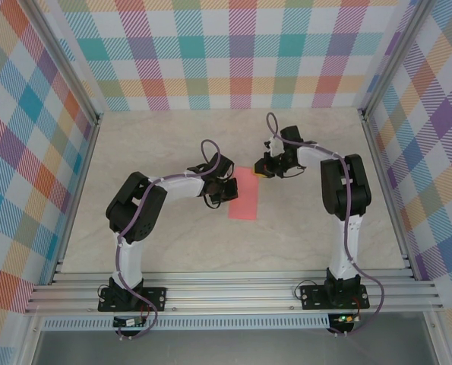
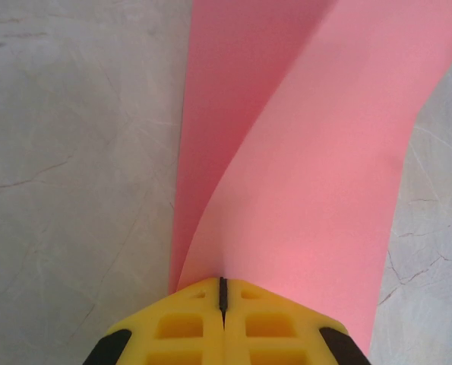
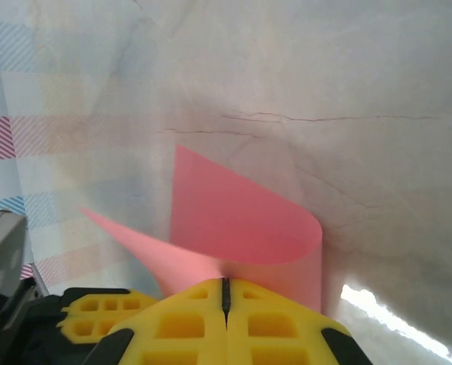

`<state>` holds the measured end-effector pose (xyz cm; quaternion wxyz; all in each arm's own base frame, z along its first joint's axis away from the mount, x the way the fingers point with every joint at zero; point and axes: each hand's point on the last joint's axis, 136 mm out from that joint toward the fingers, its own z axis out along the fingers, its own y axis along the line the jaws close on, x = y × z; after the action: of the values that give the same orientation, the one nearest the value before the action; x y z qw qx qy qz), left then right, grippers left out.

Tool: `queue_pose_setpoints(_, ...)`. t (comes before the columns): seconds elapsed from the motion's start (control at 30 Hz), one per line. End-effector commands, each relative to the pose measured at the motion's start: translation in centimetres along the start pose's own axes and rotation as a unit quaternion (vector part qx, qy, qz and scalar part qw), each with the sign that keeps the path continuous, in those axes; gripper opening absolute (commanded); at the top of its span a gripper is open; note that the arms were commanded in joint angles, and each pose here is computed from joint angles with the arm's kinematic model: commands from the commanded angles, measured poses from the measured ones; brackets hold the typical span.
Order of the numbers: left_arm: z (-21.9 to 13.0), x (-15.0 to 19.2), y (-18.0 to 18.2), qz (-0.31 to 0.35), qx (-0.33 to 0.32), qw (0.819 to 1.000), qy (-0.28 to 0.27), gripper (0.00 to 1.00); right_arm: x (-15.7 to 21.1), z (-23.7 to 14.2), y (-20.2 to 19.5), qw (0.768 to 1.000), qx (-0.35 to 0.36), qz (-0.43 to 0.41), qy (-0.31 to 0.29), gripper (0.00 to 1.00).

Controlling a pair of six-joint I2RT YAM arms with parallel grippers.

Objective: Fold a paper plane with a square sheet of paper (pick it up from the middle)
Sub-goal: Fold the square sheet of paper in half at the center of the table.

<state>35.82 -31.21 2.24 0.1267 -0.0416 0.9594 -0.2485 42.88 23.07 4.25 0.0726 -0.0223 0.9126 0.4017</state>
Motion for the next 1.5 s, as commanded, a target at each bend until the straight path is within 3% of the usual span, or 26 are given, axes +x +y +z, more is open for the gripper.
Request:
queue_pose_setpoints(0.0, 1.3, 4.0, 3.2, 0.000, -0.055, 0.996, 0.066, 0.00, 1.1, 1.4, -1.5, 1.000, -0.005, 0.020, 0.024, 0.00)
queue_pose_setpoints(0.23, 1.2, 3.9, 3.0, 0.000, -0.053, 0.996, 0.066, 0.00, 1.8, 1.8, -3.1, 0.999, 0.025, 0.025, 0.036, 0.00)
queue_pose_setpoints(0.6, 1.1, 4.0, 3.0, 0.002, -0.054, 0.996, 0.067, 0.00, -1.0, -0.2, 0.0, 0.999, -0.006, 0.023, 0.023, 0.00)
queue_pose_setpoints(1.1, 1.3, 3.9, 2.9, 0.000, -0.051, 0.997, 0.066, 0.00, 0.6, 2.5, -4.5, 0.996, 0.031, 0.065, 0.056, 0.01)
queue_pose_setpoints(1.47, 1.4, 3.9, 2.9, 0.000, -0.052, 0.996, 0.067, 0.00, -2.2, -0.1, -1.1, 0.999, 0.016, 0.041, 0.029, 0.01)
